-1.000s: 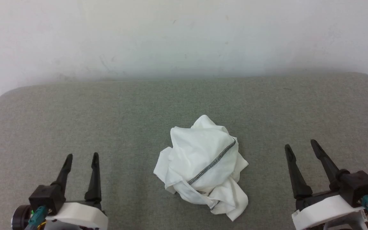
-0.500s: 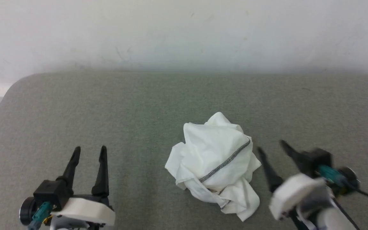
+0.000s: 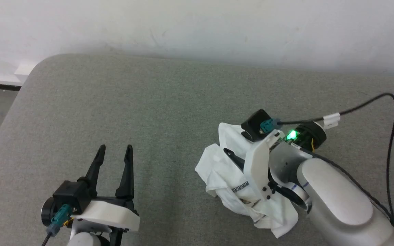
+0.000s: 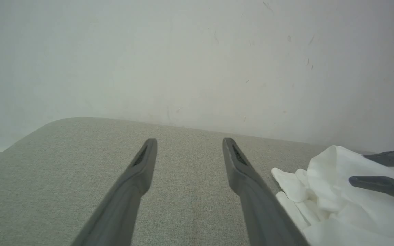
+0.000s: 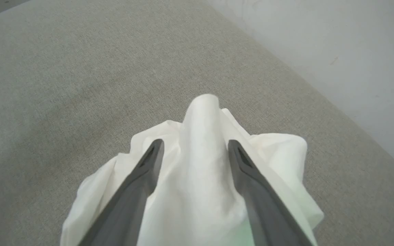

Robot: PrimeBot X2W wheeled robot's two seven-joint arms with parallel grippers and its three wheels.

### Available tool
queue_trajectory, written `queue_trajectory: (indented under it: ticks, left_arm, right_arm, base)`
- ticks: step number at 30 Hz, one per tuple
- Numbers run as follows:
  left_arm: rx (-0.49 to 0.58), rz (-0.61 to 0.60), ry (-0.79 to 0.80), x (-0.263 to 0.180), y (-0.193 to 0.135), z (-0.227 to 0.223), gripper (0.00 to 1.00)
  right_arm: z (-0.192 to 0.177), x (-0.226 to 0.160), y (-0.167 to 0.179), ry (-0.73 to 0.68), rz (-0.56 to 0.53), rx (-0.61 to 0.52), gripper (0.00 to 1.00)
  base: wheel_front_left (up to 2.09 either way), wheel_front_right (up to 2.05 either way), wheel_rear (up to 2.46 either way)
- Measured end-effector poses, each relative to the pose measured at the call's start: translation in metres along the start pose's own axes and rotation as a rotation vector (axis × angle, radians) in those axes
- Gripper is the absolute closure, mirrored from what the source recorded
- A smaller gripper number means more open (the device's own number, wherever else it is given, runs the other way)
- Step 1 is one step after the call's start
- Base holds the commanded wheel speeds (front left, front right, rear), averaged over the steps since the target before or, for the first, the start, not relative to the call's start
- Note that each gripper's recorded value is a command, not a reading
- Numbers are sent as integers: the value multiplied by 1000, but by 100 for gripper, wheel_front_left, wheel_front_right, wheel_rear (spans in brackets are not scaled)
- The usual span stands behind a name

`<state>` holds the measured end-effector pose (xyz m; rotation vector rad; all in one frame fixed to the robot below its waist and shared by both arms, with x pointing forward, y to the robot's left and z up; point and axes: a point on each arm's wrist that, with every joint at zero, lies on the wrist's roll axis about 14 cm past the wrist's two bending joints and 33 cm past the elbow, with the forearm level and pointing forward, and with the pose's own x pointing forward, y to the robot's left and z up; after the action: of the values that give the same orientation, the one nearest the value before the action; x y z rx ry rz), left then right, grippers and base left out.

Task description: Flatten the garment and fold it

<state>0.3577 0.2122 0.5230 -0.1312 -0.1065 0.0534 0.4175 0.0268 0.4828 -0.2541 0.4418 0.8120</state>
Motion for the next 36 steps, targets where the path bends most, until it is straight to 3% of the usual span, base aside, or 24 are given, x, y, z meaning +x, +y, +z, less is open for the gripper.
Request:
queue_trajectory:
  ticks: [1,2,3,4,5,10,15,21,27,28,29,30,31,33,36]
  left_arm:
    - [1,7,4,-1,2,-1,0]
    - [0,12,8,-1,3,-3,0]
    - [-2,14,11,-2,4,-4,0]
    - [0,19,15,-2,5,-5,0]
    - [2,24,16,-3,7,-6,0]
    - [-3,29,4,-2,8,-2,0]
    - [-9,12,-5,-1,3,-1,0]
    - [-21,-22,-2,-4,-9,-3,0]
    - [-24,-36,13,-7,-12,-7,0]
    - [-23,-36,14,-7,-11,-8,0]
    - [-22,-35,16,-7,-11,-8,0]
    - [-22,-35,17,-7,-11,-9,0]
    - [-22,-36,18,-7,-11,-9,0]
    - [-21,-35,21,-7,-11,-10,0]
    - [-19,-34,24,-7,-10,-11,0]
  right_arm:
    - [-2,4,1,17,12,-2,0]
    - [-5,8,2,37,23,3,18]
    - [-12,11,1,80,23,-12,56]
    - [-20,12,-1,118,23,-18,82]
    - [-24,12,-2,134,25,-2,100]
    - [-1,1,-25,3,-32,24,100]
    - [21,-46,-82,-225,-216,142,100]
    - [-41,-133,-132,-295,-525,352,100]
    - [-132,-197,-124,-176,-747,558,100]
    - [-148,-205,-122,-135,-776,574,92]
    - [-160,-213,-119,-103,-804,585,75]
    - [-171,-219,-117,-79,-823,598,21]
    - [-178,-221,-113,-61,-829,613,0]
    - [-184,-220,-108,-50,-826,626,0]
    - [-163,-219,-111,-140,-832,580,0]
  base:
    - [0,0,0]
    - [0,0,0]
    - [0,0,0]
    - [0,0,0]
    - [0,0,0]
    - [0,0,0]
    - [0,0,0]
    - [0,0,0]
    - [0,0,0]
    - [0,0,0]
    - [0,0,0]
    - [0,0,0]
    - [0,0,0]
    - [0,0,0]
    - [0,0,0]
